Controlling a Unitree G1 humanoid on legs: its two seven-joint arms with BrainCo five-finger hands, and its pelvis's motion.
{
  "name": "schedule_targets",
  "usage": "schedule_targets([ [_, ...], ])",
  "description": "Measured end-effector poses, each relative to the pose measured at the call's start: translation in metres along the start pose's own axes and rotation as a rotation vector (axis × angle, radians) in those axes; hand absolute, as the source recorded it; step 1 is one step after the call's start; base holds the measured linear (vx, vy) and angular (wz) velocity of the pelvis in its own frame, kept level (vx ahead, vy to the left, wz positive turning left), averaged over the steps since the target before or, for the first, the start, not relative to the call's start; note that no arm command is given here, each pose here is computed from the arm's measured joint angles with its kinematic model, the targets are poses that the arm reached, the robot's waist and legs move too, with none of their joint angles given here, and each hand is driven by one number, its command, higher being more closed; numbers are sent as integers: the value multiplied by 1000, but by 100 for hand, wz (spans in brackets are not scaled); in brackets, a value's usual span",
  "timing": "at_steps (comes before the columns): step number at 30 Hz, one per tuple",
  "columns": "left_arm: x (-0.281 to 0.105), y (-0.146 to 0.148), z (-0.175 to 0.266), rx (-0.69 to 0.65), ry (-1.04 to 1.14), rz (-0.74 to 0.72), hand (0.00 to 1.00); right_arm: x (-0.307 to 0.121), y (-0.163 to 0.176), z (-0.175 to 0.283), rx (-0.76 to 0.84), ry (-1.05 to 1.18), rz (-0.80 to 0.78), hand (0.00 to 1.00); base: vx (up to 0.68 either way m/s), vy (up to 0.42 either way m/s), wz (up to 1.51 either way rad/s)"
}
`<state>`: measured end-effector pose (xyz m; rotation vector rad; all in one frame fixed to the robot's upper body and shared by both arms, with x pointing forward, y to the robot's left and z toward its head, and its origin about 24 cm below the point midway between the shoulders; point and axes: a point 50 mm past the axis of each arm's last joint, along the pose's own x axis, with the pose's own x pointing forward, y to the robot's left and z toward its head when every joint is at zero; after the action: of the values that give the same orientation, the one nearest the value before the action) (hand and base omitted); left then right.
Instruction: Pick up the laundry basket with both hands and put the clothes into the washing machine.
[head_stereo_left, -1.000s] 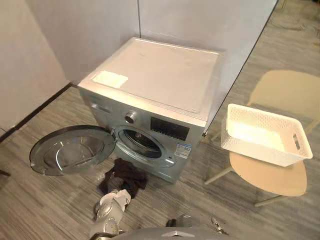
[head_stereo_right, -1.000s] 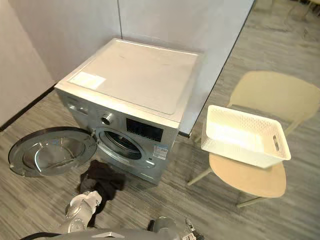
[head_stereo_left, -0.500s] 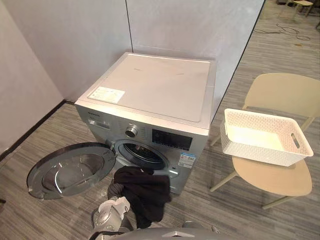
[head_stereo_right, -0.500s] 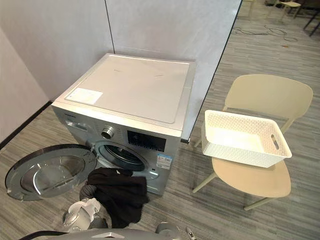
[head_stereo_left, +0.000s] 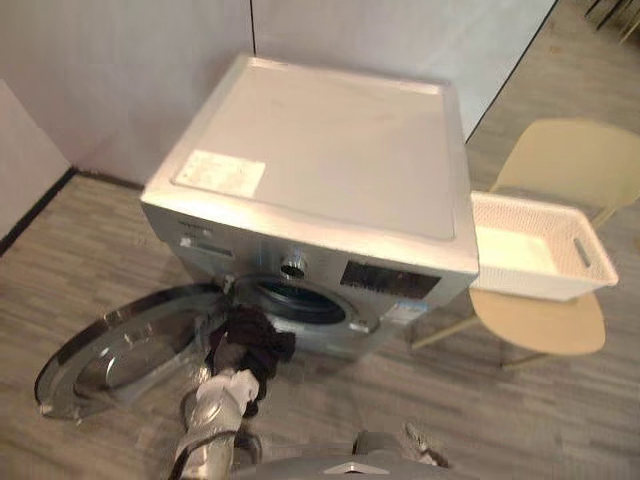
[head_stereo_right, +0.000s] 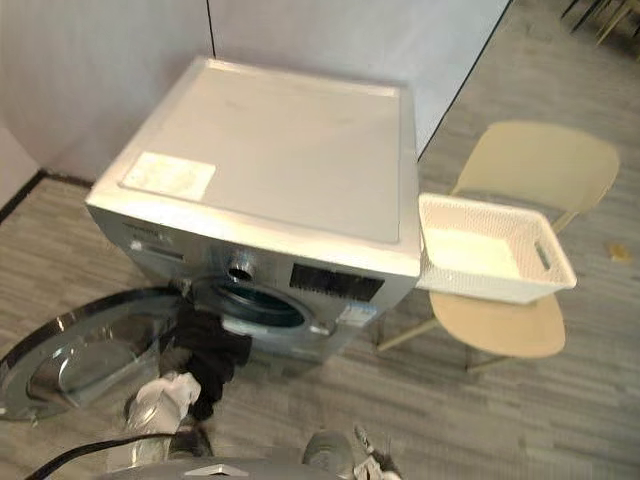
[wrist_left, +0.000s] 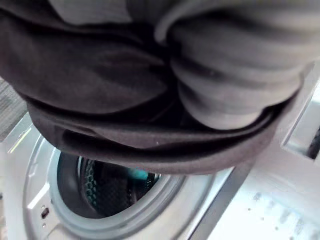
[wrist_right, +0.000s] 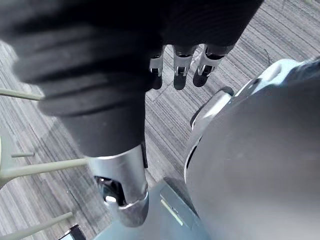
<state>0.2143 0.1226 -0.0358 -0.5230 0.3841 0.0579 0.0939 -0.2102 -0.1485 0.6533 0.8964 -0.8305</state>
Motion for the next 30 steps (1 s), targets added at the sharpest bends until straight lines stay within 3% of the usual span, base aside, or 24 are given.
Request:
schedule_targets([
  [5,27,-24,35,17,-104,-25,100,0,28,24,27,-93,85,0,-244,-86,-10],
  [11,70,-32,100,-63,-226,70,100,-5,57,51,162,-196,151,0,-164,-33,-7],
  [15,86,-38,181,-113,-393,99,100,-7,61,57,245,-211,158,0,-148,1,-20],
  [18,80,-58,245,-100,-548,43,100,-8,62,58,283,-220,158,0,-106,4,-24],
  [23,59,-107,326,73,-739,-64,100,-8,64,57,306,-222,171,0,-47,-3,-27],
  [30,21,-184,374,270,-907,-256,100,-7,64,54,337,-207,175,0,-19,2,-26],
])
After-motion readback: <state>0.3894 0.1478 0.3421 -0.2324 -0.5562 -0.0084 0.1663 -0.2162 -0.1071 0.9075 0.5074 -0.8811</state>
